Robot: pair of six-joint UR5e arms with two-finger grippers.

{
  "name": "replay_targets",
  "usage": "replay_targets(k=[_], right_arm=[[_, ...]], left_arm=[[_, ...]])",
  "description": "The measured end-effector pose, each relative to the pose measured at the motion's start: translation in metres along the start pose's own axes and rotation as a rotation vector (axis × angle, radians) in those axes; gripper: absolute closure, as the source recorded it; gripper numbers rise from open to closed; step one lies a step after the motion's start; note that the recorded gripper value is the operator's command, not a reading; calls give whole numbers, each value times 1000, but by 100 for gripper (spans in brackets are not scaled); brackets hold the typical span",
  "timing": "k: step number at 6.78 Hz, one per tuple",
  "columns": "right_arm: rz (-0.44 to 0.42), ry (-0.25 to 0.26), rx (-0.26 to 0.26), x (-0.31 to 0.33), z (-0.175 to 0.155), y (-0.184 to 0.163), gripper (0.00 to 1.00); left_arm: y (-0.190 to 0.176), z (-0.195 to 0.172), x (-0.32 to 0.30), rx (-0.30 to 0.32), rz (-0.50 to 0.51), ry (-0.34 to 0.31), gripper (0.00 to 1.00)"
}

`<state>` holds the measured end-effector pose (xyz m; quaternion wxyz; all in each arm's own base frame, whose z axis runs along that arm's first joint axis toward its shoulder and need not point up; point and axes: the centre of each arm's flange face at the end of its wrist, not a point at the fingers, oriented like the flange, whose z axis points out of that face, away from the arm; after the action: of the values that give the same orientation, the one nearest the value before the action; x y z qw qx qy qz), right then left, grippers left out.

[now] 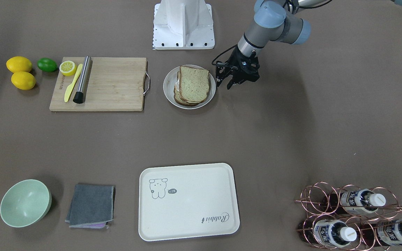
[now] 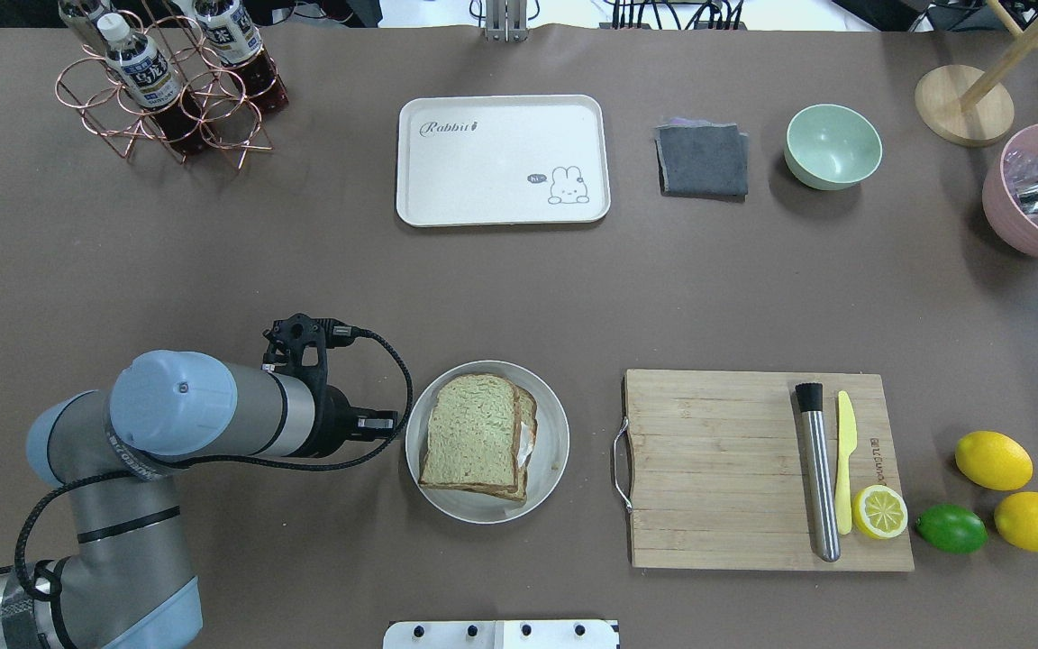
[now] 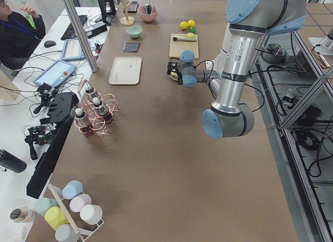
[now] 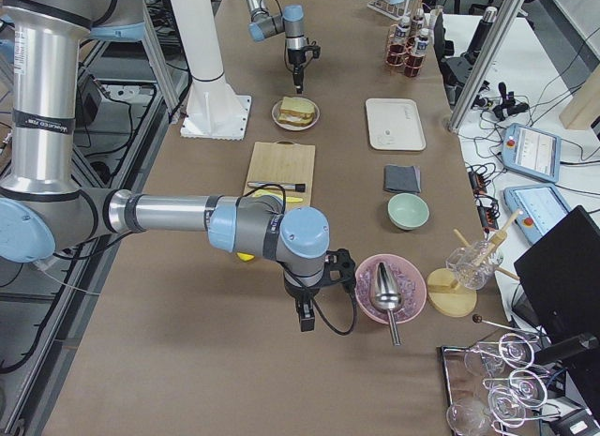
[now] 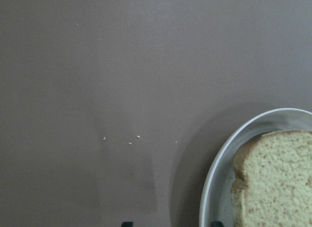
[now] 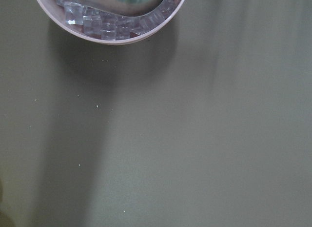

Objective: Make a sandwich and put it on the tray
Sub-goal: 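Grasp the rim of the white plate with the left gripper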

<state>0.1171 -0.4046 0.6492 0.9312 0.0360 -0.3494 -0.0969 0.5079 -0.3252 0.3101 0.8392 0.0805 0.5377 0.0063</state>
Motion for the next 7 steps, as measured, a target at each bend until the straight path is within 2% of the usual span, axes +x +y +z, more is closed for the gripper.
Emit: replay_targets(k=[4, 5, 7], right_arm=[[7, 1, -4, 2, 2, 1, 0], [9, 1, -4, 2, 2, 1, 0], [13, -1, -6, 3, 3, 1, 0]], left_arm=[[11, 10, 11, -20, 10, 7, 52], [8, 16, 16, -21, 9, 6, 57], [5, 26, 24, -22, 5, 5, 72]])
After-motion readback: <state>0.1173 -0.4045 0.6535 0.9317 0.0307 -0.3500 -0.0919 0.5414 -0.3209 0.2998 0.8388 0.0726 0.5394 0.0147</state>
